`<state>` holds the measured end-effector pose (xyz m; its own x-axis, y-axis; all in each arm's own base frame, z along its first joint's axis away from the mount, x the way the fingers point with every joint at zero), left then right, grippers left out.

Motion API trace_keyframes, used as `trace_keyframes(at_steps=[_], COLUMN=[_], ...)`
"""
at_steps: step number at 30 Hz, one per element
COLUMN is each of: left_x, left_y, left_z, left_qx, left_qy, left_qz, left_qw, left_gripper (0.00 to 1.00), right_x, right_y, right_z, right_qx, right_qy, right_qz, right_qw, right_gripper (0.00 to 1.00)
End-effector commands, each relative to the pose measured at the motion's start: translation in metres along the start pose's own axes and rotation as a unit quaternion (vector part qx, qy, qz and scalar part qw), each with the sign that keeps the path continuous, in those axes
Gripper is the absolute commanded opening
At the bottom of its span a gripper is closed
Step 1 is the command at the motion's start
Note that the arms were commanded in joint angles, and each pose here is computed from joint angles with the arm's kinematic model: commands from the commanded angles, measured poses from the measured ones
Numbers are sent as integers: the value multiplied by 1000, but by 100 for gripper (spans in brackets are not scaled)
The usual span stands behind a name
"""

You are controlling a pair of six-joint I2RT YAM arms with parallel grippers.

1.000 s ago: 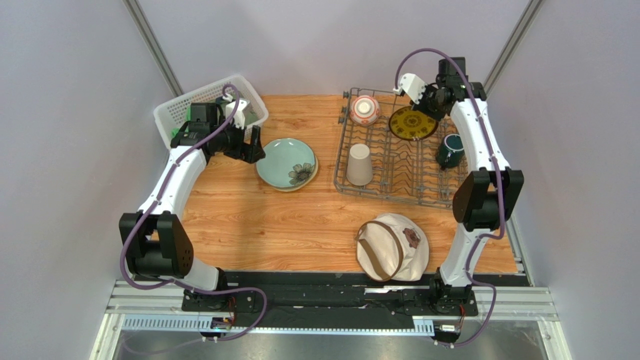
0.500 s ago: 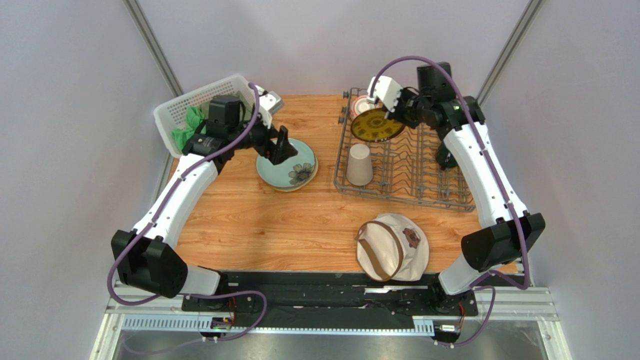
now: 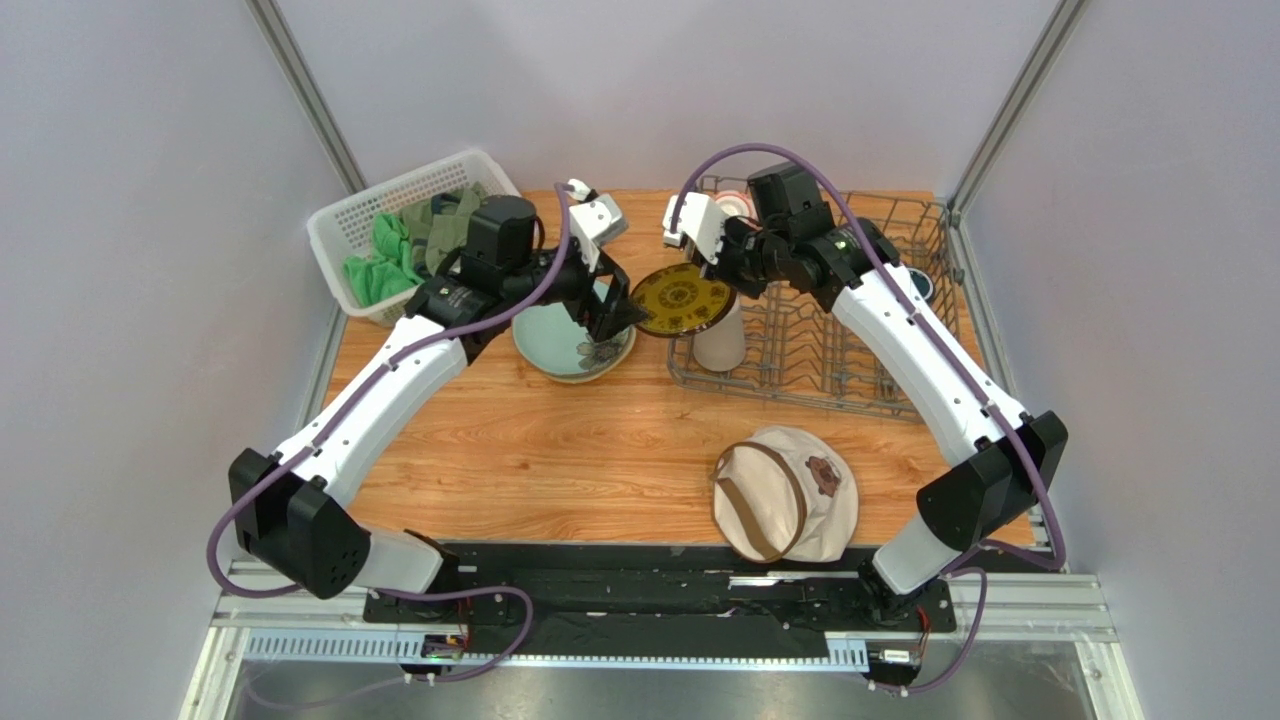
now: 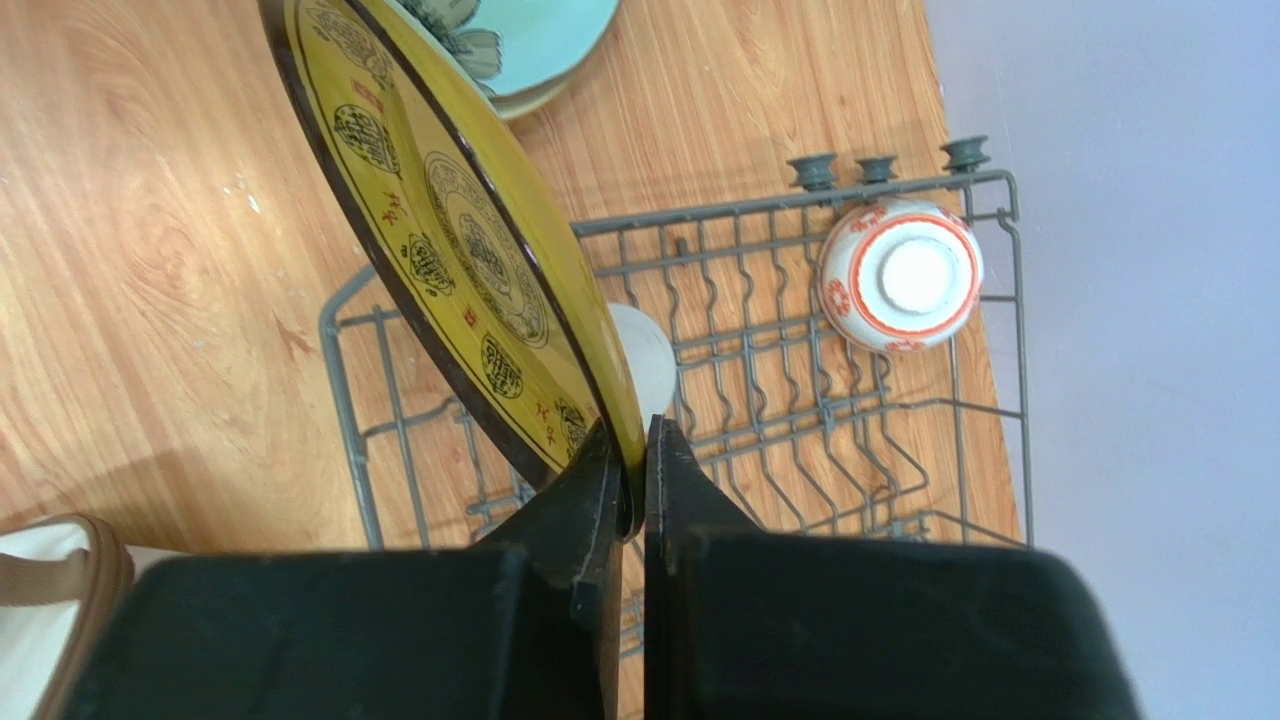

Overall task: Unload the mixed dishes from the dish rack
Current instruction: Pick up the plate from the dish rack.

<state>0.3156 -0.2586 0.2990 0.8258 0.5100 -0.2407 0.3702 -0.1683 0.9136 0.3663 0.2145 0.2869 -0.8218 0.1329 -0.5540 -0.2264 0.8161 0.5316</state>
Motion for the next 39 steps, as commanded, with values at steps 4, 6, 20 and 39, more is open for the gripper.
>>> trace_keyframes(at_steps=[4, 6, 20, 39], left_x=[3, 5, 11, 110], left_y=[7, 6, -13, -33], left_z=[17, 18, 27, -31], left_qx=[-9, -8, 7, -60], left_qy=[11, 19, 22, 116], left_qz=[45, 45, 32, -204], left_qw=[999, 999, 999, 970], left_gripper=[90, 87, 19, 0], right_x=[-6, -5, 11, 20], right_y=[37, 39, 54, 36], right_z=[-14, -15, -25, -24], right_qx=[-64, -67, -105, -85], right_qy=[-23, -23, 0, -26], right_qz=[14, 15, 36, 47], right_qw=[998, 997, 994, 995], right_gripper=[0, 0, 4, 84])
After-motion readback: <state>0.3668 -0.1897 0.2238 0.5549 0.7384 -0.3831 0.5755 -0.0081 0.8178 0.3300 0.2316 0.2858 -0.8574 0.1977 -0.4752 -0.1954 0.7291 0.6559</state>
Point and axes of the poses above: each gripper's point midway between its finger pads, its own z axis out along the fingers, its own x axis along the line the jaws close on, y = z × x, the point moved 1 cm from there along -z, back along the fingers, and after that the axes turned 13 degrees about -z, right-handed, at the moved point
